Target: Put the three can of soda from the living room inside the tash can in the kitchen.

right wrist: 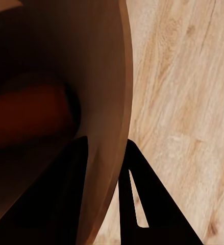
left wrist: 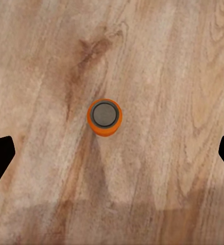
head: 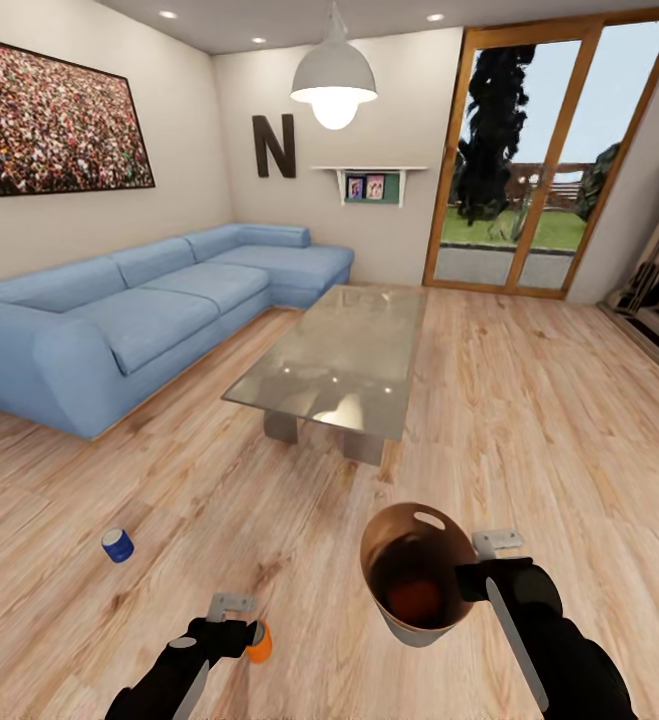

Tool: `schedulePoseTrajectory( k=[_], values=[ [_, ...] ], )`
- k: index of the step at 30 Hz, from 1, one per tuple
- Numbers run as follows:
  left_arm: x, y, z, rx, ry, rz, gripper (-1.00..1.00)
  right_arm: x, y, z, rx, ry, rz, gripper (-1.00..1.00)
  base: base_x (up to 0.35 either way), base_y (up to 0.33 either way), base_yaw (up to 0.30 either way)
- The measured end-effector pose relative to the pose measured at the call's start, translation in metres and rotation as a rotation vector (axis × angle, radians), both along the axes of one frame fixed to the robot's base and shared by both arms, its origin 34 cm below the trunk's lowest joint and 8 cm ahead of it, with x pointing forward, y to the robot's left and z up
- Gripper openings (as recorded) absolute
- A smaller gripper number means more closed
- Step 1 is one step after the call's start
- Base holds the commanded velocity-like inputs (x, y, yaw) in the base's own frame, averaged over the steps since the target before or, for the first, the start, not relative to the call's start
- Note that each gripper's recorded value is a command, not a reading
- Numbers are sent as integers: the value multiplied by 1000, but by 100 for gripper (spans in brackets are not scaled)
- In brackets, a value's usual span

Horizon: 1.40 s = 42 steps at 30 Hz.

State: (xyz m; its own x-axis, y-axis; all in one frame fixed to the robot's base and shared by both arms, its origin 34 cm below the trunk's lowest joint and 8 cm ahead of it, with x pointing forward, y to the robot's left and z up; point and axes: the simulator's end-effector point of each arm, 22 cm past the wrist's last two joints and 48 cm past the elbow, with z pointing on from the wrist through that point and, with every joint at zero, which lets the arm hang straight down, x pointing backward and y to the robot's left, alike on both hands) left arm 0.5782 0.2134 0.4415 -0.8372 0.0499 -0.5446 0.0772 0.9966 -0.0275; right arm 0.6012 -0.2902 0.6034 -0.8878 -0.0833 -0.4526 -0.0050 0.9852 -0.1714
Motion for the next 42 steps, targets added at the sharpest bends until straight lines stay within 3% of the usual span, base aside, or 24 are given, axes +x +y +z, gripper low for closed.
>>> schedulePoseTrajectory(
  k=[42],
  values=[
    [-20,-1,-29,-1,68,1,100,-9,-2,-31,-8,65,1,-100,66,22,0]
  ],
)
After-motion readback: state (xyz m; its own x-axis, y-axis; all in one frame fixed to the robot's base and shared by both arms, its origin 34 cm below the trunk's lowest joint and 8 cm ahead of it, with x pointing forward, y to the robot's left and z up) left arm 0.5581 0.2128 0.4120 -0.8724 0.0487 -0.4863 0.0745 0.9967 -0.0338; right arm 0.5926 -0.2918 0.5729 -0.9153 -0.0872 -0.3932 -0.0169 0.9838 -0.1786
